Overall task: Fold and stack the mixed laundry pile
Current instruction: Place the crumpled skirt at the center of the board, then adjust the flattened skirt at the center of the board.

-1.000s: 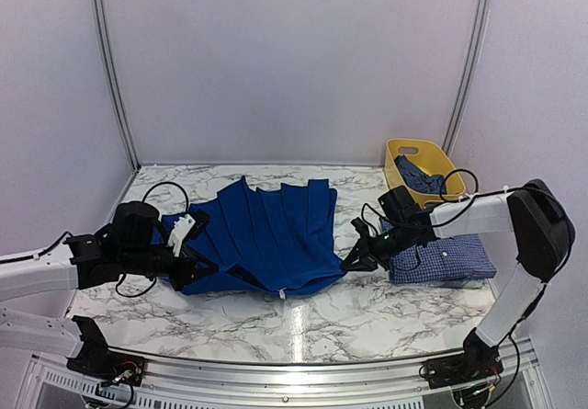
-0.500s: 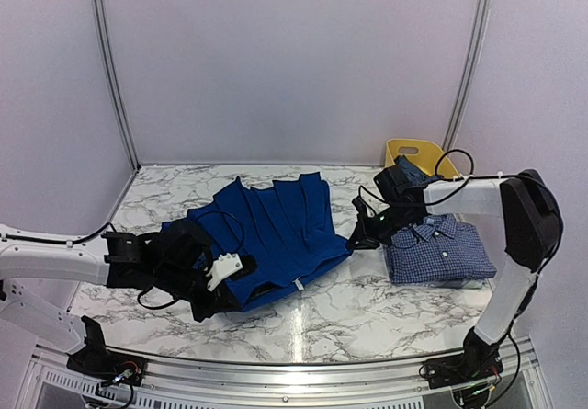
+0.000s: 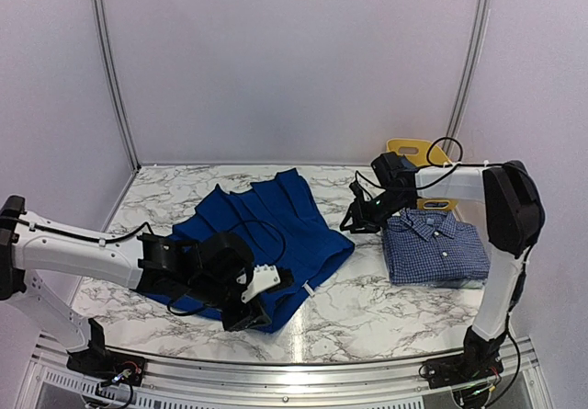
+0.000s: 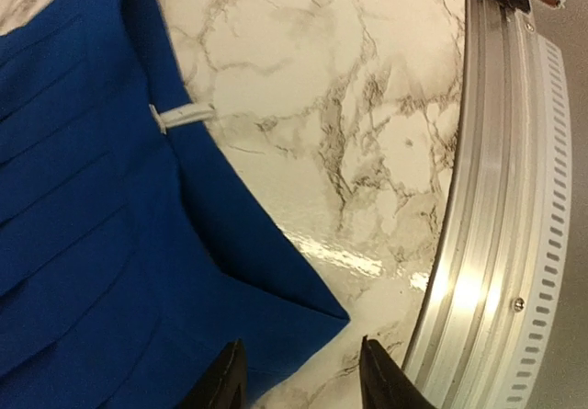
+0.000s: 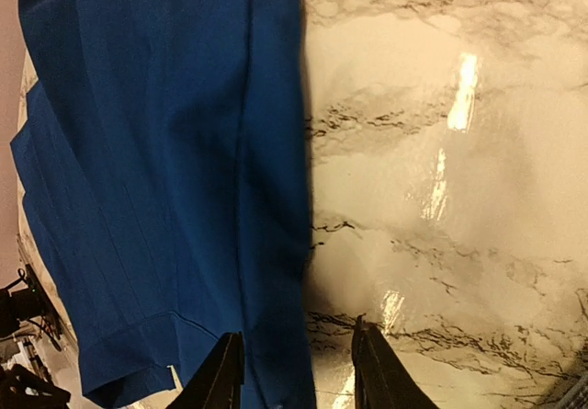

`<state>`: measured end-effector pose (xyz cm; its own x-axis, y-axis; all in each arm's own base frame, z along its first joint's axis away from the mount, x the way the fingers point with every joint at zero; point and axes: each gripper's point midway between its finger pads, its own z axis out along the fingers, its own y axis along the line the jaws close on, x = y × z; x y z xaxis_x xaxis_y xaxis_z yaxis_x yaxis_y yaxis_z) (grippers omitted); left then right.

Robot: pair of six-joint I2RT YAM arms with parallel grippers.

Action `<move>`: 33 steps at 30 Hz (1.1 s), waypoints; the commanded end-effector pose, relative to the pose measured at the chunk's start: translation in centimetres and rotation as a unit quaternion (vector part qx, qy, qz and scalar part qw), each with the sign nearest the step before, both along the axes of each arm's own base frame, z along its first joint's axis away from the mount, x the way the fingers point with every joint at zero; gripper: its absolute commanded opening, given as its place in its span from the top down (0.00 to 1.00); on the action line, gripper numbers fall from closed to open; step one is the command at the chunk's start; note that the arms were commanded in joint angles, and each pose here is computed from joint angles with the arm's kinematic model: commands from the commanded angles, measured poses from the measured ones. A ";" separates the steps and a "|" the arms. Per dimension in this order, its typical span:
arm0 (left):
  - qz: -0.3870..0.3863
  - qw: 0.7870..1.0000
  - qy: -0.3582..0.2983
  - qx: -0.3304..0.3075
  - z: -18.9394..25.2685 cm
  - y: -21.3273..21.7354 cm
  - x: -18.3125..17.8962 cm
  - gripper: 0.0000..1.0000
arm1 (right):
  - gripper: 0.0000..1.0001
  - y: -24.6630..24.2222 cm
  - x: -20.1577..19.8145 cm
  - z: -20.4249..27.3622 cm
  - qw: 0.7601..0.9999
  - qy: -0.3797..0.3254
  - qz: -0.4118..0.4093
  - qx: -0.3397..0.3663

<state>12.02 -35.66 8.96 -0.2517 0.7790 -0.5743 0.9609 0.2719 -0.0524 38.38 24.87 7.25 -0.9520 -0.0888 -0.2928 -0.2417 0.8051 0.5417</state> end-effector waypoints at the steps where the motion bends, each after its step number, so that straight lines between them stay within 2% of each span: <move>1: 0.113 0.991 -0.040 -0.064 4.6 0.0 4.4 0.47 | 0.63 0.7 -0.9 3.7 0.999 -0.030 0.015 0.031; 4: 0.141 0.987 -0.049 -0.060 4.7 -0.5 5.9 0.38 | 0.62 0.9 -1.8 3.3 0.999 -0.030 0.021 0.026; 9: 0.159 0.986 -0.045 -0.027 2.7 -3.0 7.6 0.36 | 0.60 0.9 -2.1 2.4 0.999 -0.024 0.023 0.021; 15: 0.148 0.985 -0.051 0.076 -1.8 -4.2 8.9 0.36 | 0.59 0.8 -2.2 2.1 0.999 -0.023 0.024 0.021; 17: 0.132 0.984 -0.057 0.109 -2.8 -4.1 9.1 0.42 | 0.59 0.6 -2.2 2.0 0.999 -0.022 0.022 0.020; 20: 0.102 0.981 -0.068 0.149 -3.7 -3.6 9.1 0.63 | 0.59 0.3 -2.1 1.6 0.999 -0.019 0.020 0.018; 25: 0.098 0.984 -0.068 0.136 -2.5 -3.8 9.7 0.96 | 0.59 -0.2 -1.9 1.3 1.000 -0.018 0.017 0.017; 26: 0.103 0.984 -0.065 0.131 -2.2 -3.8 9.9 1.00 | 0.59 -0.3 -1.9 1.2 1.000 -0.017 0.016 0.017; 33: 0.138 0.985 -0.056 0.084 0.7 -2.6 11.5 1.00 | 0.59 -0.7 -2.1 0.6 1.000 -0.010 0.011 0.019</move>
<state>22.78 -39.13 6.26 -0.3887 0.8226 -0.4150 0.8621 0.4836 0.1512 35.98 24.12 8.04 -0.9476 -0.0971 -0.3043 -0.2604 0.7864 0.5601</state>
